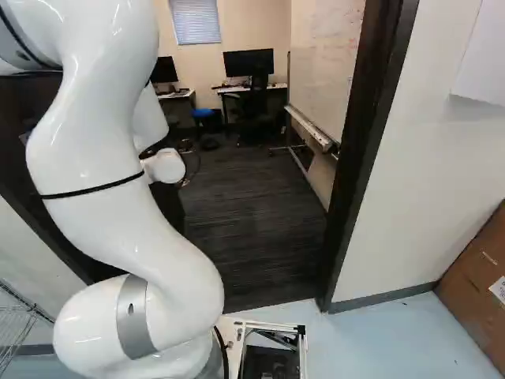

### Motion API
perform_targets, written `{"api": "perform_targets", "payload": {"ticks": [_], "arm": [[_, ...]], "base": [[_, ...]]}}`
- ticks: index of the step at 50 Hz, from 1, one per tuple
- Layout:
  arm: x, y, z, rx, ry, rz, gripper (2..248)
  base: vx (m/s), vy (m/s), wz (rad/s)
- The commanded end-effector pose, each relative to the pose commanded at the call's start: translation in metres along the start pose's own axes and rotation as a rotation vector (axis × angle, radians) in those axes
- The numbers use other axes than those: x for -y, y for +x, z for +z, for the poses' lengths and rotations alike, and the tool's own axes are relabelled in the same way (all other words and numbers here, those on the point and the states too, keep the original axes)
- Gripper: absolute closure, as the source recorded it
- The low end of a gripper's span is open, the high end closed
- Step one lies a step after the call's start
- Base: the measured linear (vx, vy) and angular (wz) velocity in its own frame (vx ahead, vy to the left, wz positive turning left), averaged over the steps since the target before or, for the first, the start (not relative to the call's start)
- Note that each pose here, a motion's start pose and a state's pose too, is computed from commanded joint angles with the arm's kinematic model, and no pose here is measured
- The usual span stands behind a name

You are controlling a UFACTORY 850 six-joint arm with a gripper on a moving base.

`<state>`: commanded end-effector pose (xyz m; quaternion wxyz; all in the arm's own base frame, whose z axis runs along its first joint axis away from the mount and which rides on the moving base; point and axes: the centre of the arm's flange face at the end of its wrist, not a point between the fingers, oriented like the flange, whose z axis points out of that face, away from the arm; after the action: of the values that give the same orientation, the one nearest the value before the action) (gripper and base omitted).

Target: Open the door and move inside

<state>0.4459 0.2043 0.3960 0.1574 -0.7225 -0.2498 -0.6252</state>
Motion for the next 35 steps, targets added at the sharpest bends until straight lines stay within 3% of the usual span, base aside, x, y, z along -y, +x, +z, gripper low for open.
{"api": "perform_targets", "payload": {"ticks": [11,35], "arm": [[-0.008,-0.003,-0.021,0.009,-0.024,0.006,3],[-0.016,-0.005,-0.034,0.020,-0.055,0.016,3]], "base": [[0.000,0.000,0.000],[0.000,0.000,0.000]]}}
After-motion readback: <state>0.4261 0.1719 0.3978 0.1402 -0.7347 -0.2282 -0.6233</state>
